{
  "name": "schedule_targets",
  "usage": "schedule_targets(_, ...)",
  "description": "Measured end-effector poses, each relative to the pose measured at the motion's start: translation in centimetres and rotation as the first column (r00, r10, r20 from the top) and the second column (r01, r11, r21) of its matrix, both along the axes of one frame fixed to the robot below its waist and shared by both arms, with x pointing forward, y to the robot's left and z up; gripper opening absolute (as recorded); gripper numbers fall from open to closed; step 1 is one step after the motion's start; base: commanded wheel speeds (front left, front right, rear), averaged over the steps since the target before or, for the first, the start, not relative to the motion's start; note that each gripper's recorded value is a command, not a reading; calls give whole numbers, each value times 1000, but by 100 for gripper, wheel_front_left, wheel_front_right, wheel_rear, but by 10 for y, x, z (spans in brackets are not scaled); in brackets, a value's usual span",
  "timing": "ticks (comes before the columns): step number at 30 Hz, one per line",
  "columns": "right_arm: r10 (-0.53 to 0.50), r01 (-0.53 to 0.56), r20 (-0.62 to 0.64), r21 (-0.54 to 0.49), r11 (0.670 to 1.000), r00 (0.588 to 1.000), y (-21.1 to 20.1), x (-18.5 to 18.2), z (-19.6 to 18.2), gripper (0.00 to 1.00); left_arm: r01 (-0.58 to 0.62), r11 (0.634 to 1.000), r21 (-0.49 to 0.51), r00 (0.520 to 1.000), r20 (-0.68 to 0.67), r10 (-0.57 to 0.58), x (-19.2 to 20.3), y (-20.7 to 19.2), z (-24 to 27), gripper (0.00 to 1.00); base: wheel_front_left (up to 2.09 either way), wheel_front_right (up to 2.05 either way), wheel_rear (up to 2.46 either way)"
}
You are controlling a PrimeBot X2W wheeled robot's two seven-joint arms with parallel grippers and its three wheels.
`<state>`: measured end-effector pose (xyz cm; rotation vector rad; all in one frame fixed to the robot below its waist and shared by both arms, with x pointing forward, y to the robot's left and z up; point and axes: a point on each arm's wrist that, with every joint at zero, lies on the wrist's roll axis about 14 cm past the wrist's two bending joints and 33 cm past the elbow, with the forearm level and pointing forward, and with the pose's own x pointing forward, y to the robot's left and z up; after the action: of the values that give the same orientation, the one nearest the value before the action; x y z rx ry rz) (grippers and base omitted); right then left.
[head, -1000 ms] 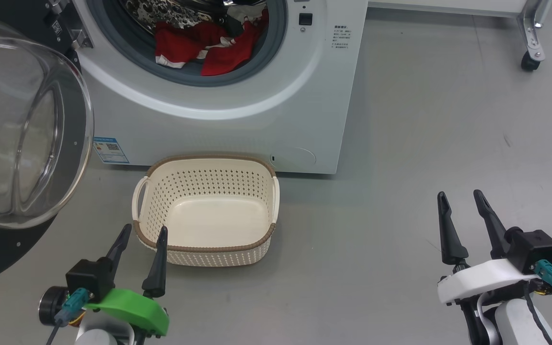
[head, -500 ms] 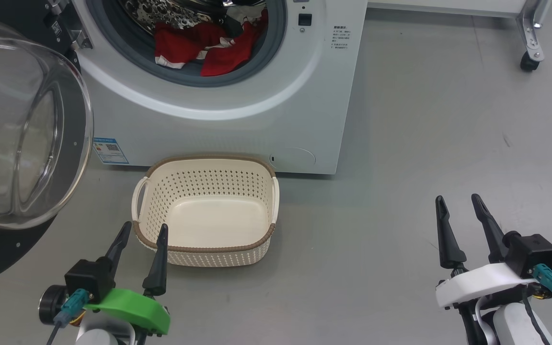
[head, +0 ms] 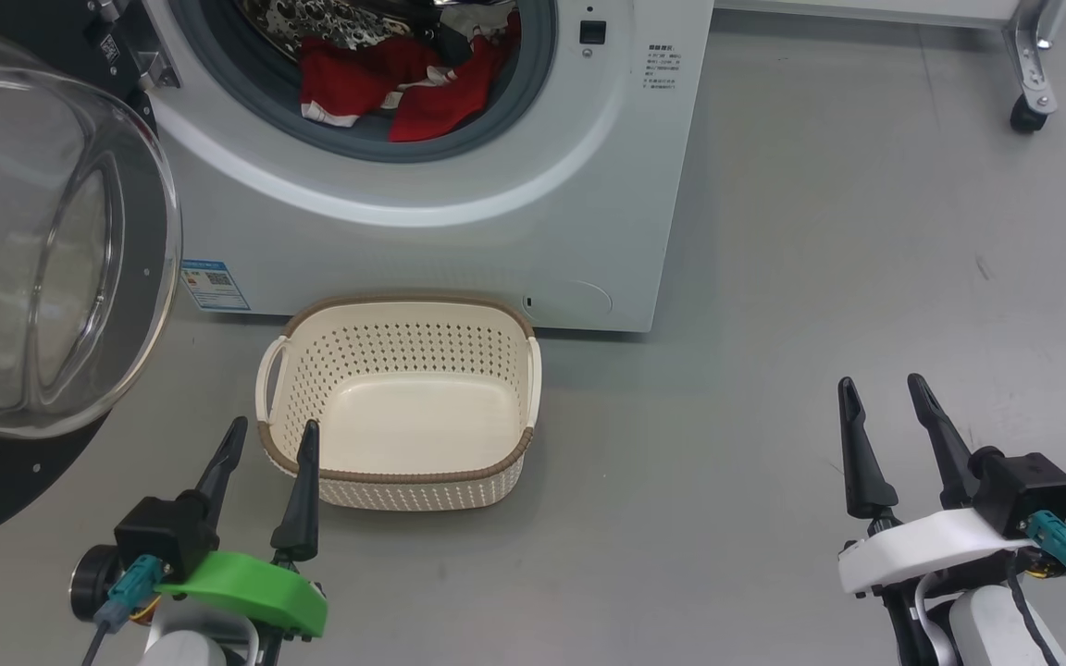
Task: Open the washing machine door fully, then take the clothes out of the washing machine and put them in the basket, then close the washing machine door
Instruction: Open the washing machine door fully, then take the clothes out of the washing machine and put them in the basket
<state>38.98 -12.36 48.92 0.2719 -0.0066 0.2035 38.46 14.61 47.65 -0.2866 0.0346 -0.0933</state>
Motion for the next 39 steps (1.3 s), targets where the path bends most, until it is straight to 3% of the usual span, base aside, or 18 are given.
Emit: schedule_targets(39, 9, -9, -15, 3, 1000, 1000, 4, 3, -6, 100, 25, 1000, 19, 999, 31, -25, 2, -7, 7, 100, 9, -9, 0)
